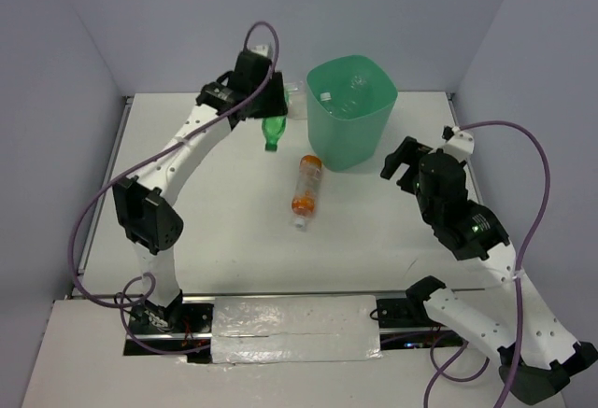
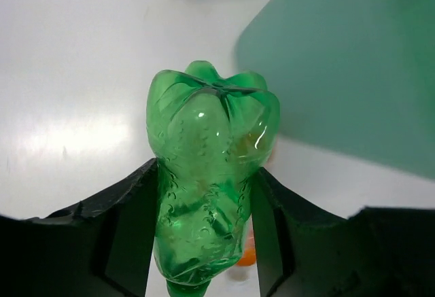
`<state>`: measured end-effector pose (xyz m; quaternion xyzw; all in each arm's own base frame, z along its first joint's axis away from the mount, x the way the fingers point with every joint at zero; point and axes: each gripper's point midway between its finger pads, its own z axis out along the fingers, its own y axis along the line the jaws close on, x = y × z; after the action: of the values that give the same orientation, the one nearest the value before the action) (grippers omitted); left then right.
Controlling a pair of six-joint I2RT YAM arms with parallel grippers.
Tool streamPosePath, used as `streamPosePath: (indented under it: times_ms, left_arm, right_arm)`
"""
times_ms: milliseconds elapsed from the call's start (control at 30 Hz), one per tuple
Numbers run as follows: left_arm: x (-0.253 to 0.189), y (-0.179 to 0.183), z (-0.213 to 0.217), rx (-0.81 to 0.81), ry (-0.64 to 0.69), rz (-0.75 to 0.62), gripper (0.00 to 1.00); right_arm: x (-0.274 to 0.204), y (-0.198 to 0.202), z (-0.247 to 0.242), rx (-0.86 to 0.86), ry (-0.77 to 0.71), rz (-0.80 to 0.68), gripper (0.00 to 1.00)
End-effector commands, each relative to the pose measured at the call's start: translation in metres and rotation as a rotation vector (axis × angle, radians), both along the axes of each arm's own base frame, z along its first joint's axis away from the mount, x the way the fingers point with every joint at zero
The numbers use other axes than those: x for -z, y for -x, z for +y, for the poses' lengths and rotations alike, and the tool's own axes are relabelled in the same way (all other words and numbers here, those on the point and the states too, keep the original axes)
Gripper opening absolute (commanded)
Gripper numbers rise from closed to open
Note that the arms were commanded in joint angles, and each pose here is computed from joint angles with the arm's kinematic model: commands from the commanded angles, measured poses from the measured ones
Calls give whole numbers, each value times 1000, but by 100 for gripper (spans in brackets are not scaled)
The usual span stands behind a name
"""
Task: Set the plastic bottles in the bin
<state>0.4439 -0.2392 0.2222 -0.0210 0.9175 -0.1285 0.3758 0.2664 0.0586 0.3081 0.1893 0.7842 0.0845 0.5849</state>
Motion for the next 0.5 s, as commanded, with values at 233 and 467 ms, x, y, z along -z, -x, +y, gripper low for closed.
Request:
streamPosePath:
  times_ms: [233,467]
  left_arm:
    - [-241,-25,-74,261,457,-549,41]
    - [-254,-54,-122,370,671,-673,47]
  right_arm:
    - [95,38,45,-174,-188,241,95]
    - [133,61,50,-172,-296,318,95]
